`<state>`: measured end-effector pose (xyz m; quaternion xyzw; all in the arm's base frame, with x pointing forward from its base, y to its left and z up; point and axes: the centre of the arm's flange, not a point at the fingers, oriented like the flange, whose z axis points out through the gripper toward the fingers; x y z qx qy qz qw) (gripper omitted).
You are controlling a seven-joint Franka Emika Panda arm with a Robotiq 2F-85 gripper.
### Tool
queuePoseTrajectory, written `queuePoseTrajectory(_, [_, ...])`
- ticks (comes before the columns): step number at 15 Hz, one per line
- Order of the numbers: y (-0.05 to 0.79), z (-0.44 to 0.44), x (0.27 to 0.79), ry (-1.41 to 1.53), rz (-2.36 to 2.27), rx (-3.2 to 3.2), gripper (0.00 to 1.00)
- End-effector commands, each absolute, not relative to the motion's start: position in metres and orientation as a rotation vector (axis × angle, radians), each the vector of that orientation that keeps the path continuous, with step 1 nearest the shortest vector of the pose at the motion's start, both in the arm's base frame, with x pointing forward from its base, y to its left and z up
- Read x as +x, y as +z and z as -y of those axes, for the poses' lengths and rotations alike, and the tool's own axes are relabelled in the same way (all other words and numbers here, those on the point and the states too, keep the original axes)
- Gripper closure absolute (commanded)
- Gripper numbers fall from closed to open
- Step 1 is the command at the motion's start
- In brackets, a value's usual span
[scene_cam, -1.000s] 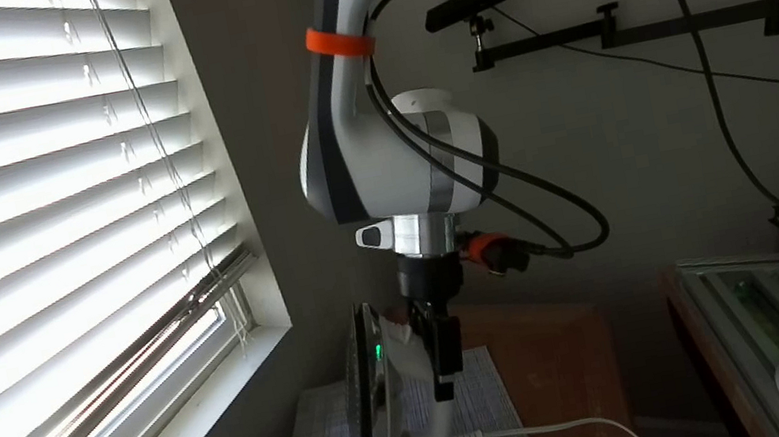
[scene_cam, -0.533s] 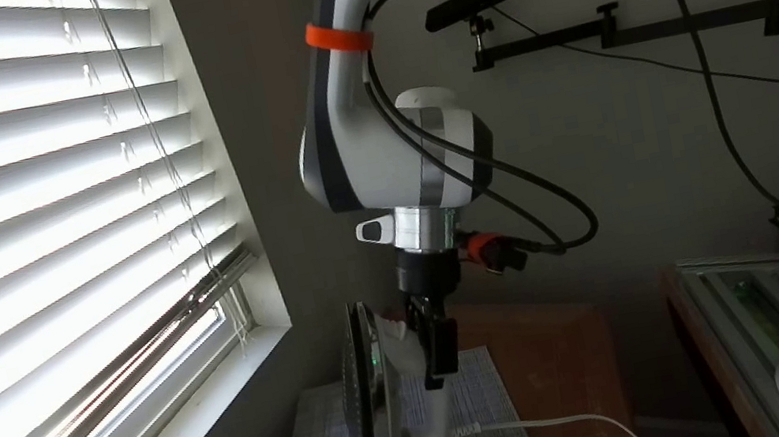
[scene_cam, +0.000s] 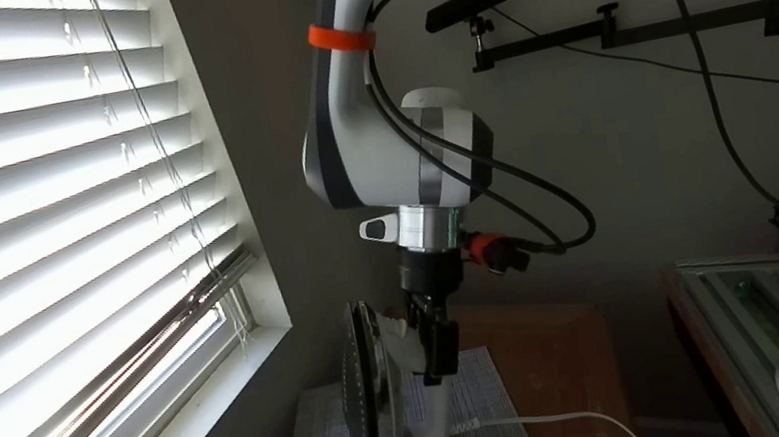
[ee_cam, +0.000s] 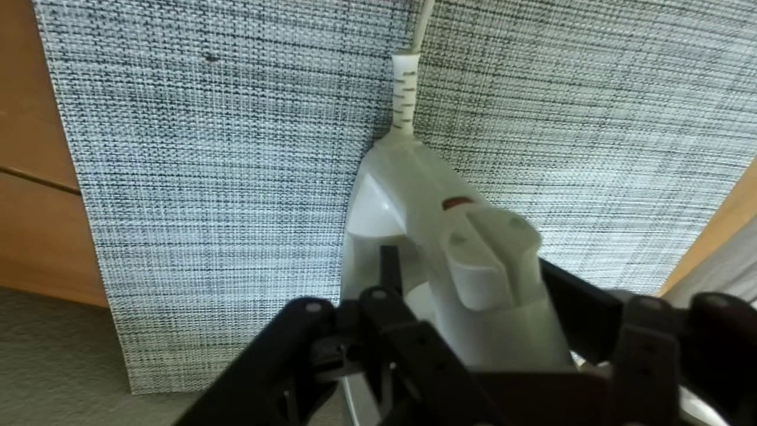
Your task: Lay the iron on the placemat.
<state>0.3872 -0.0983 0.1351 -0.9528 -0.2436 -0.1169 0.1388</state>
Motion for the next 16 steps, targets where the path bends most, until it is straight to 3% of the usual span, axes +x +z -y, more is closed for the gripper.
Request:
queuePoseTrajectory(1, [0.124, 0.101, 0.393, -0.386, 0.705, -2.739, 0.77])
queuePoseTrajectory(3, [0.125, 0.102, 0.395, -0.398, 0.711, -2.739, 0.87])
queuePoseTrajectory(16, [0.144, 0.097, 0.399, -0.458, 0.774, -2.705, 0.94])
